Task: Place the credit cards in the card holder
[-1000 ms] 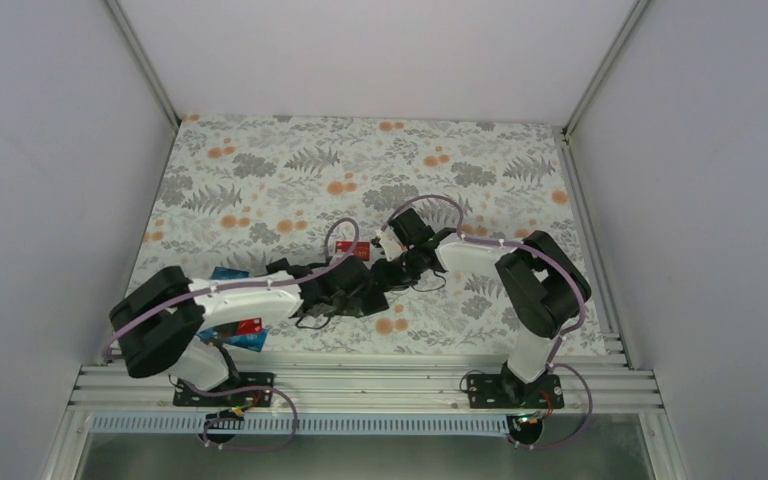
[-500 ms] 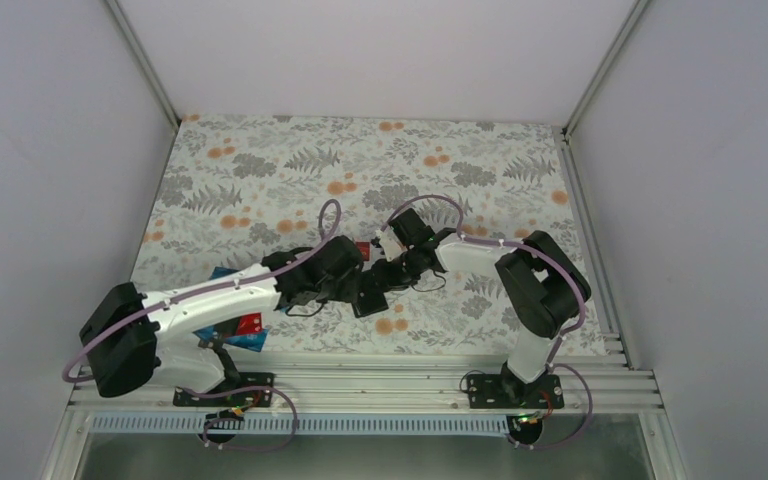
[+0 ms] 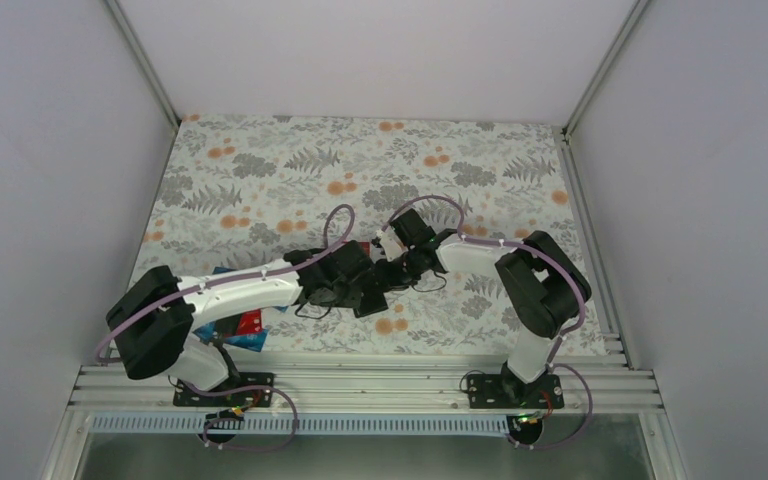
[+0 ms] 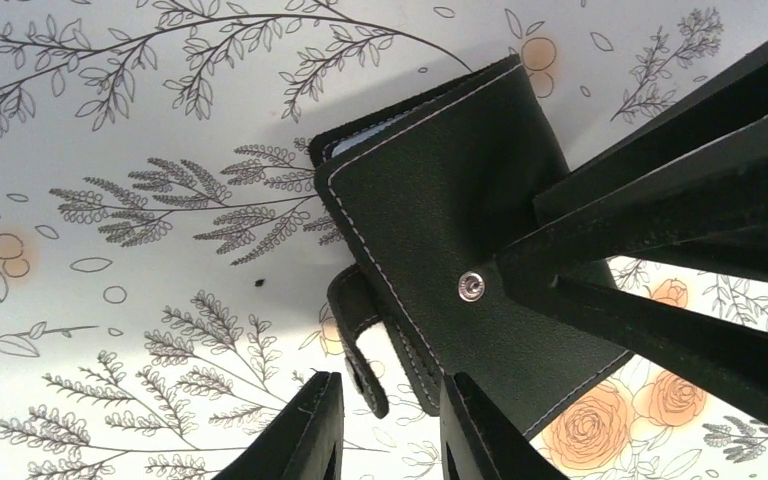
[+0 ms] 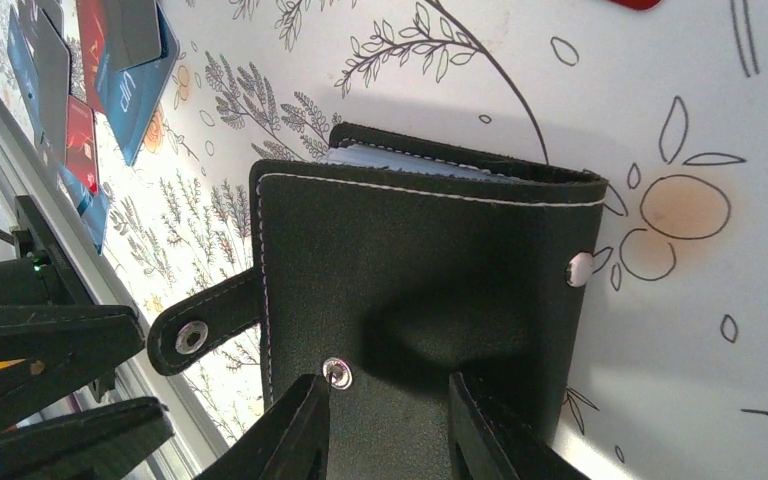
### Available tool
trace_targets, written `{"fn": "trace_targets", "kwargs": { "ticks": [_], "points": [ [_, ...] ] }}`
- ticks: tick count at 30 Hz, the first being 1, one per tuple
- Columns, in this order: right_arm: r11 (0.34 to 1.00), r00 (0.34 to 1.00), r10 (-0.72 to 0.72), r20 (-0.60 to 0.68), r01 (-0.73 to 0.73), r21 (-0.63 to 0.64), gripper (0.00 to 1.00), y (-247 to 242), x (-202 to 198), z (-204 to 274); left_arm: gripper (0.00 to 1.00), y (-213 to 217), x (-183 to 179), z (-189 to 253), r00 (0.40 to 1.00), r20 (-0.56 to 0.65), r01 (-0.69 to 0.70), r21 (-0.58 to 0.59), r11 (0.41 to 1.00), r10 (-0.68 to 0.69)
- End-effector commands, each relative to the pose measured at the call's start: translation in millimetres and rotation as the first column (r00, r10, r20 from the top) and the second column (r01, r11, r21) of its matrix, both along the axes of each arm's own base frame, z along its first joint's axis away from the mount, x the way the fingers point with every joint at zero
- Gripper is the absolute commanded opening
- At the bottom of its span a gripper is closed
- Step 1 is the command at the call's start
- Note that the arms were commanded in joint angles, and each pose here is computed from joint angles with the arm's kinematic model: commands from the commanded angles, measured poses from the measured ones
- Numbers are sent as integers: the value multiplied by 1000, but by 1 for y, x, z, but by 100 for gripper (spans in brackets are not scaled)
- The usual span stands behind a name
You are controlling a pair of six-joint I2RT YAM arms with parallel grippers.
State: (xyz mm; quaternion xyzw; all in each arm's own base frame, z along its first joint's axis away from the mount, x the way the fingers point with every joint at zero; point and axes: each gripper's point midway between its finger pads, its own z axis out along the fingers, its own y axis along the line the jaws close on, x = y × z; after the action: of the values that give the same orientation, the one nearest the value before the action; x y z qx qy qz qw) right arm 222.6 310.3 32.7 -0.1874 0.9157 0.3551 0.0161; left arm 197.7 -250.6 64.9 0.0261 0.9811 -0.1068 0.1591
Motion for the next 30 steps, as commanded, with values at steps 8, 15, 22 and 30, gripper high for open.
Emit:
{"fn": "trace_targets", "kwargs": {
  "ticks": [8,15,22,30],
  "points": [
    [995,999,-21,-25,19,-100,33,-18,-7,-31,22,2,1,-3,999,-15,-44,30,999,44],
    [995,999,-19,-29,16,-101,33,-19,-9,-32,17,0,3,-5,999,-5,-43,22,999,43],
    [996,998,-32,-52,27,-85,33,-18,-14,-34,3,0,6,-5,999,11,-50,37,998,49],
    [991,986,-116,-122,107,-76,34,-13,-24,-43,2,-7,11,-4,1000,17,-10,63,998,9]
  ]
}}
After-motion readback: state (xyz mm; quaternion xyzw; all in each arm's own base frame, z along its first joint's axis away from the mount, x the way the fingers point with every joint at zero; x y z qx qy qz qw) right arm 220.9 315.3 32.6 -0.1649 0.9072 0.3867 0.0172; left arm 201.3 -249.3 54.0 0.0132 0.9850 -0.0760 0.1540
